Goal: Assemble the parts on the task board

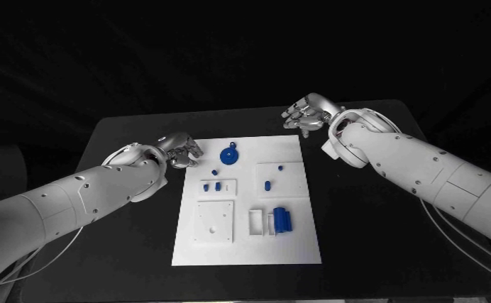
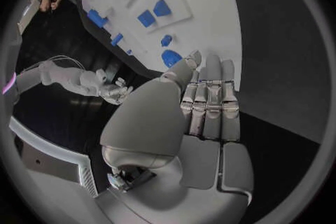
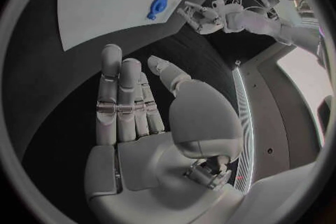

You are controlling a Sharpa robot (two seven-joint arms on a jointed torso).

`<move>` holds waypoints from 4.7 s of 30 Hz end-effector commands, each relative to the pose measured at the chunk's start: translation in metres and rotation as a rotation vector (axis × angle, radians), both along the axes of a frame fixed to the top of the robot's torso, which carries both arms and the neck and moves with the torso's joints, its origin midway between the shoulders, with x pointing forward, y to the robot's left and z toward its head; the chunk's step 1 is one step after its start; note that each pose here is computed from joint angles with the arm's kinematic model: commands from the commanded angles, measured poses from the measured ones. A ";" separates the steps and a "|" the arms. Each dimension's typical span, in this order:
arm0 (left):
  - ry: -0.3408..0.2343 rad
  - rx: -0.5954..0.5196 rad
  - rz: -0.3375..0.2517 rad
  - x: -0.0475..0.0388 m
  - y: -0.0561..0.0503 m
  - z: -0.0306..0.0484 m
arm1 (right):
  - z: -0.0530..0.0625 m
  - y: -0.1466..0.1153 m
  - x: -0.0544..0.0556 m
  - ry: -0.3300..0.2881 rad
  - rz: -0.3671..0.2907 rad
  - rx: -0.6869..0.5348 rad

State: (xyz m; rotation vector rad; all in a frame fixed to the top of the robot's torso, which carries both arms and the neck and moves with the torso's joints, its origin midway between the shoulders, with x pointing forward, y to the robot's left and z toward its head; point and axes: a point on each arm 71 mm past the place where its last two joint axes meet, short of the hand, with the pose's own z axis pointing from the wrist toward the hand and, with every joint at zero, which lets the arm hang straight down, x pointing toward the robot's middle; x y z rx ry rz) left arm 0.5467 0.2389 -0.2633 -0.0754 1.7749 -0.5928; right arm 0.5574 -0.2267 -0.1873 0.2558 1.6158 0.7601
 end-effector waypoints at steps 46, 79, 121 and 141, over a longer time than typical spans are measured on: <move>0.091 -0.925 0.209 -0.0158 0.027 0.0943 | -0.065 0.061 -0.057 -0.094 0.232 -0.768; 0.107 -0.929 0.201 -0.0155 0.025 0.0938 | -0.085 0.071 -0.057 -0.086 0.254 -0.775; 0.099 -0.923 0.216 -0.0104 0.030 0.0928 | -0.035 0.085 -0.070 -0.292 0.201 -0.498; 0.100 -0.925 0.207 -0.0058 0.015 0.0931 | -0.037 0.155 -0.110 -0.340 0.400 -0.340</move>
